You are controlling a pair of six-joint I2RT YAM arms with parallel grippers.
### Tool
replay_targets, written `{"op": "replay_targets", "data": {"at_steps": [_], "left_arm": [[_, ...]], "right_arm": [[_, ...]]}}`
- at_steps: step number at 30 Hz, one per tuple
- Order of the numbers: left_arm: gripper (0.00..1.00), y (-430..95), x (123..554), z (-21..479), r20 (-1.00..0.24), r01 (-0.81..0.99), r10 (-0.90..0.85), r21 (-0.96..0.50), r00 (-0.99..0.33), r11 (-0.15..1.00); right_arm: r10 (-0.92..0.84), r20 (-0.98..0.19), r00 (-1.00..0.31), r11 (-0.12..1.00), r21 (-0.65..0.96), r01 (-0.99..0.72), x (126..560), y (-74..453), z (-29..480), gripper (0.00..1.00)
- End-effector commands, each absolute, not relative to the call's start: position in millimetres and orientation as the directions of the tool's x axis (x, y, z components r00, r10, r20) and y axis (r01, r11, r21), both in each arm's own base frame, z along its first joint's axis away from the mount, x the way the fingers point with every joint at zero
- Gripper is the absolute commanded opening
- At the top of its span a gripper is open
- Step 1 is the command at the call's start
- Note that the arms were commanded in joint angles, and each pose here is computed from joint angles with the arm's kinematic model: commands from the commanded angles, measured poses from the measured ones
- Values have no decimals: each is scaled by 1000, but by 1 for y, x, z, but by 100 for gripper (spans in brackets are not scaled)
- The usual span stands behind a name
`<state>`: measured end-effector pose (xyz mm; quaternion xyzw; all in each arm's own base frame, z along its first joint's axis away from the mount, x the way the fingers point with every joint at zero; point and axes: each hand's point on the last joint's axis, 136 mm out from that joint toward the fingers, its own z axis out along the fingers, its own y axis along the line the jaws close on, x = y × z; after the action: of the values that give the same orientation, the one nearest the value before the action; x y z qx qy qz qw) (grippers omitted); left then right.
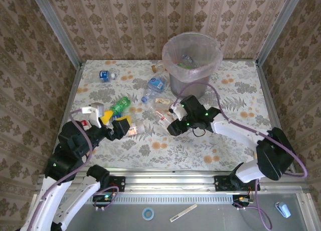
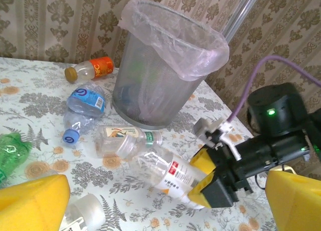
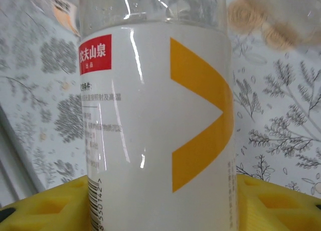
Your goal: Throw the plastic bottles in the bin
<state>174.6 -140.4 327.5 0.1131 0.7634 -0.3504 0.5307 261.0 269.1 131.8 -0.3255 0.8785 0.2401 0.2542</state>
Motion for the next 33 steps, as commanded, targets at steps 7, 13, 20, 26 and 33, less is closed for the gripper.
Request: {"op": "replay_targets", "data": {"at_steps": [7,13,20,26,33], "left_arm": [[100,-148,176,335,-885,571,-238,-444,-400,690],[100,-146,176,331,-885,564,-238,-442,-400,697],[100,-144,177,325,-882,550,-241,-446,-405,706],[100,-145,181,311,-864,527,-251,-471,-436,708],[100,-138,188,279,-820,425,-262,-504,-508,752]], "right_arm": [[-320,-771,-550,663,232,-711,257,262,222,44],[-237,-846,-477,655,223,-722,263,258,285,44],[-26,-917,-398,751,245,-614,337,212,399,50],[53,-847,-529,823,337,-457,438,174,414,85],[40,-841,-540,831,327,-449,422,169,391,100]]}}
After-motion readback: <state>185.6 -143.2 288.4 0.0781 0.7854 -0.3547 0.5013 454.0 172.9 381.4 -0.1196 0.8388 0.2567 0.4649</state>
